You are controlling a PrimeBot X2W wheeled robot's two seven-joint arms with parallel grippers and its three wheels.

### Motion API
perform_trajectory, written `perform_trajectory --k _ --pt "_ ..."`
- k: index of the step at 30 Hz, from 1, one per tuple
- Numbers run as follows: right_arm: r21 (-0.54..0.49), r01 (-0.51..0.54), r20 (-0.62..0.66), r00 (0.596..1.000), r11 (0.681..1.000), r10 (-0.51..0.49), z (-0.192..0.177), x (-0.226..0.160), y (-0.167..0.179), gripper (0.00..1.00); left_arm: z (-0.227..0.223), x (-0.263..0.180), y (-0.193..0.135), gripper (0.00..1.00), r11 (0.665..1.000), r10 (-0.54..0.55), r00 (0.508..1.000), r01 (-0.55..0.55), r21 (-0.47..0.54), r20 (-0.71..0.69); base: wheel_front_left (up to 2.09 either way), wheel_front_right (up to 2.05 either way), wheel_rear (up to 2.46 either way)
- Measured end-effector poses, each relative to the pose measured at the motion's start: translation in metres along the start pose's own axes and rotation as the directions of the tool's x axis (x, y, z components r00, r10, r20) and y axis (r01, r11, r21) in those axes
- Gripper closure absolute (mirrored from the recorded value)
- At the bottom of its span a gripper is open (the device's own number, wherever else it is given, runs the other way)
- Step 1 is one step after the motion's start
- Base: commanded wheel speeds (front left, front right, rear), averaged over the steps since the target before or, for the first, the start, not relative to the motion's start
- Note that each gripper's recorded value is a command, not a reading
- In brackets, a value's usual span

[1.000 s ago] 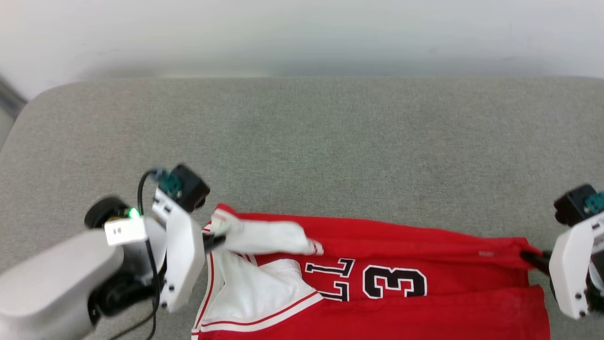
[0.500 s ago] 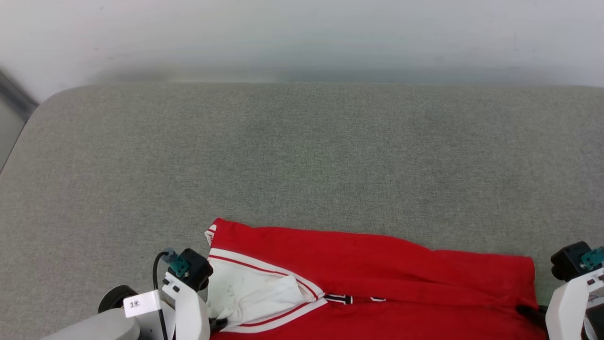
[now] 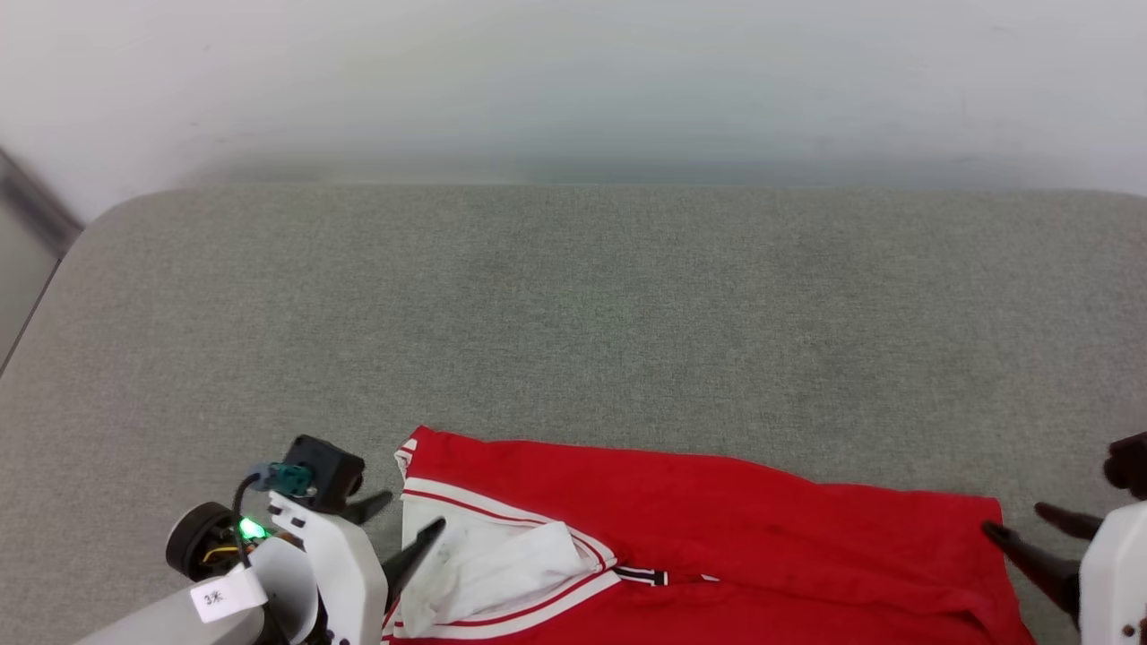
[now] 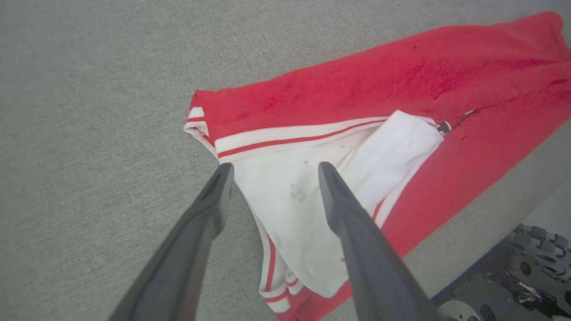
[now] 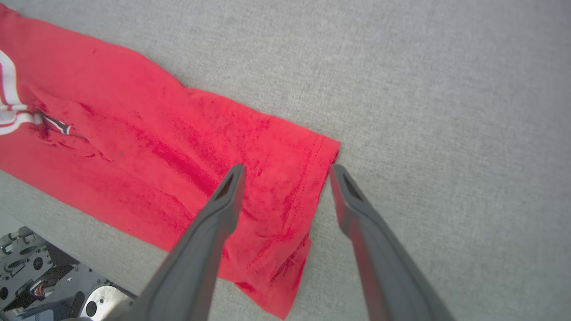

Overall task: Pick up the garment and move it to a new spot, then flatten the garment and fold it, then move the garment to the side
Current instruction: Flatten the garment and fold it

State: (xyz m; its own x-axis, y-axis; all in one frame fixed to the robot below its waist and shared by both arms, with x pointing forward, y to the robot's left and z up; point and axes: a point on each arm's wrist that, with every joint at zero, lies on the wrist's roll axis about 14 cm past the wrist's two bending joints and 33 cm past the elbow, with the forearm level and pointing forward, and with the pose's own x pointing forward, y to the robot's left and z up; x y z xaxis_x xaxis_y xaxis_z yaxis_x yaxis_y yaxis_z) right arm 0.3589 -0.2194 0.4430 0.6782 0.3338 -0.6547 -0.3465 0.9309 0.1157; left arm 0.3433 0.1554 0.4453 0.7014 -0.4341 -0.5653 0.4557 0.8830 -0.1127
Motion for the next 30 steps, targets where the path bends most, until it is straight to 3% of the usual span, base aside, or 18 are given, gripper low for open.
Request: perform_trajectory --k 7,13,17,19,23,30 --pt "0.064 0.063 0.124 0.99 0.996 -0.071 0.019 -0.015 -0.021 0.0 0.032 -0.006 0.021 0.0 0.988 0.153 0.951 -0.152 -0.025 0.269 0.0 0.0 0.0" --pt "0.18 0.101 0.119 0.985 0.978 -0.124 0.006 -0.011 -0.035 0.0 0.042 -0.012 0.041 0.0 0.957 0.29 0.882 -0.276 -0.092 0.371 0.0 0.0 0.0" --pt "0.246 0.094 0.09 0.989 0.965 -0.12 -0.007 -0.004 -0.033 0.0 0.052 -0.016 0.047 0.0 0.939 0.341 0.842 -0.325 -0.111 0.418 0.0 0.0 0.0" --pt "0.318 0.077 0.061 0.993 0.945 -0.101 -0.018 0.004 -0.029 0.0 0.064 -0.024 0.055 0.0 0.915 0.395 0.786 -0.383 -0.127 0.476 0.0 0.0 0.0" --pt "0.382 0.061 -0.004 0.998 0.922 -0.064 -0.036 0.015 -0.021 0.0 0.061 -0.033 0.06 0.0 0.887 0.448 0.738 -0.438 -0.148 0.505 0.0 0.0 0.0" --pt "0.468 0.046 -0.135 0.991 0.883 0.02 -0.071 0.029 -0.002 0.0 0.054 -0.036 0.057 0.0 0.87 0.477 0.7 -0.464 -0.169 0.531 0.0 0.0 0.0"
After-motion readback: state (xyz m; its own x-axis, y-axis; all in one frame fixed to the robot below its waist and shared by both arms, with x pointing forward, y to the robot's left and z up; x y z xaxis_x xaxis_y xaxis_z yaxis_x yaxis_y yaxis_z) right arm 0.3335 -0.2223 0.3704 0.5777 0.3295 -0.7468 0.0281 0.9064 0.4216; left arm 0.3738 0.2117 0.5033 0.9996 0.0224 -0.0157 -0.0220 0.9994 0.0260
